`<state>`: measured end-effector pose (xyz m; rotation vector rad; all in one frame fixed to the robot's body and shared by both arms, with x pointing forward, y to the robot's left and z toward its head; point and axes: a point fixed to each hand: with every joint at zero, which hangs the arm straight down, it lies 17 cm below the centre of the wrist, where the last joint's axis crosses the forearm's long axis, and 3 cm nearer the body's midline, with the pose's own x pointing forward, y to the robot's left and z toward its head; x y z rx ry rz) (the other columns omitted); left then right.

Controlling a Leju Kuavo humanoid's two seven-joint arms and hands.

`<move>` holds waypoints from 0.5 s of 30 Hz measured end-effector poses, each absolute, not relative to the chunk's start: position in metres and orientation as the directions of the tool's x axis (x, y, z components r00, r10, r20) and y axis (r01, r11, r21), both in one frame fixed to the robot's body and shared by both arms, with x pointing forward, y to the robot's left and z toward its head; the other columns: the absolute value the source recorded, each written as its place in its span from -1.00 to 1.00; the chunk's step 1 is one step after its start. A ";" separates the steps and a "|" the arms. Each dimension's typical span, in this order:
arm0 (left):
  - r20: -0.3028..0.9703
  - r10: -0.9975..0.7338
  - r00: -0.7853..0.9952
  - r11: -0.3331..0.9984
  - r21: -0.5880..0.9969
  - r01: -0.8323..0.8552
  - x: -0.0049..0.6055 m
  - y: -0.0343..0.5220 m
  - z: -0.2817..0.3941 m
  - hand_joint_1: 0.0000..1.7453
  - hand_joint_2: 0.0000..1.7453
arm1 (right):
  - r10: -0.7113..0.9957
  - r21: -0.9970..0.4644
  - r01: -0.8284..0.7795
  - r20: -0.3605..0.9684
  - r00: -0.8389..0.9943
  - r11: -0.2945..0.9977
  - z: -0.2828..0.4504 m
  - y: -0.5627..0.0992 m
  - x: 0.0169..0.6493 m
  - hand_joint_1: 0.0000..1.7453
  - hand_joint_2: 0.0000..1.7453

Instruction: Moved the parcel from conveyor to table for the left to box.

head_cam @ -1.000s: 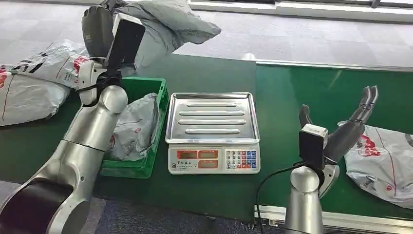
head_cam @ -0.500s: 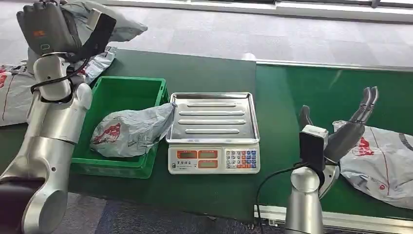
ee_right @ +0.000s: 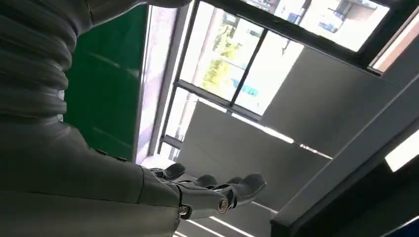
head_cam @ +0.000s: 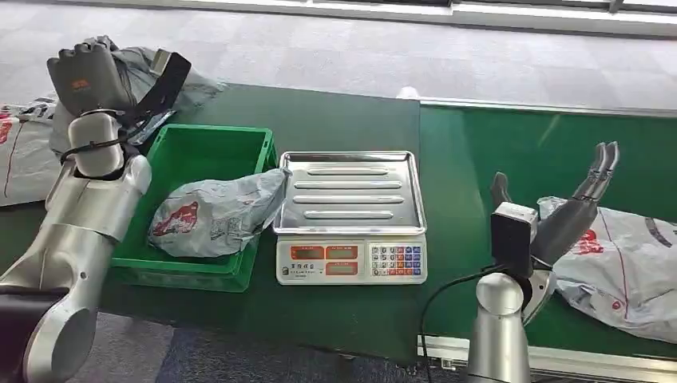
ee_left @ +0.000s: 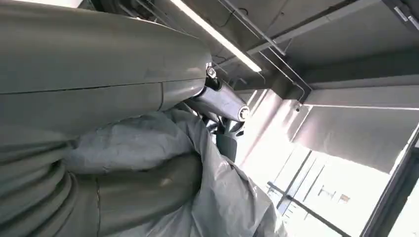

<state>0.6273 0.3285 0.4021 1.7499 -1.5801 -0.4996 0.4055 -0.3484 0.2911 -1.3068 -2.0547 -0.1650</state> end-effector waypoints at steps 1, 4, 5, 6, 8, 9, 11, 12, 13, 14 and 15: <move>0.174 -0.969 0.177 0.005 0.725 -0.689 0.628 0.329 0.400 1.00 1.00 | 0.751 -0.245 0.839 0.607 -0.258 0.486 0.291 -0.348 0.406 -1.00 1.00; 0.171 -0.969 0.181 0.002 0.734 -0.680 0.629 0.330 0.396 1.00 1.00 | 0.751 -0.245 0.839 0.607 -0.258 0.486 0.291 -0.348 0.406 -1.00 1.00; 0.170 -0.969 0.182 0.002 0.736 -0.677 0.629 0.330 0.394 1.00 1.00 | 0.751 -0.245 0.839 0.607 -0.258 0.486 0.291 -0.348 0.405 -1.00 1.00; 0.169 -0.969 0.183 0.001 0.738 -0.675 0.629 0.330 0.393 1.00 1.00 | 0.751 -0.245 0.839 0.607 -0.258 0.486 0.291 -0.348 0.405 -1.00 1.00; 0.168 -0.968 0.184 0.001 0.741 -0.671 0.630 0.330 0.391 1.00 1.00 | 0.751 -0.245 0.839 0.607 -0.258 0.486 0.291 -0.348 0.405 -1.00 1.00; 0.167 -0.968 0.185 0.000 0.743 -0.670 0.630 0.330 0.391 1.00 1.00 | 0.751 -0.245 0.839 0.607 -0.258 0.486 0.291 -0.348 0.405 -1.00 1.00; 0.248 -0.951 0.182 0.067 0.743 -0.666 0.631 0.338 0.387 1.00 1.00 | 0.751 -0.245 0.839 0.607 -0.258 0.486 0.291 -0.348 0.405 -1.00 1.00; 0.295 -0.939 0.177 0.107 0.740 -0.664 0.632 0.341 0.384 1.00 1.00 | 0.752 -0.245 0.839 0.607 -0.258 0.486 0.291 -0.348 0.405 -1.00 1.00; 0.347 -0.921 0.178 0.150 0.736 -0.661 0.632 0.346 0.380 1.00 1.00 | 0.752 -0.245 0.839 0.607 -0.258 0.486 0.291 -0.348 0.405 -1.00 1.00; 0.384 -0.906 0.176 0.182 0.730 -0.658 0.633 0.349 0.378 1.00 1.00 | 0.752 -0.245 0.839 0.607 -0.258 0.486 0.291 -0.348 0.405 -1.00 1.00; 0.421 -0.890 0.174 0.215 0.724 -0.656 0.633 0.352 0.375 -1.00 1.00 | 0.752 -0.245 0.839 0.607 -0.258 0.486 0.291 -0.348 0.405 -1.00 1.00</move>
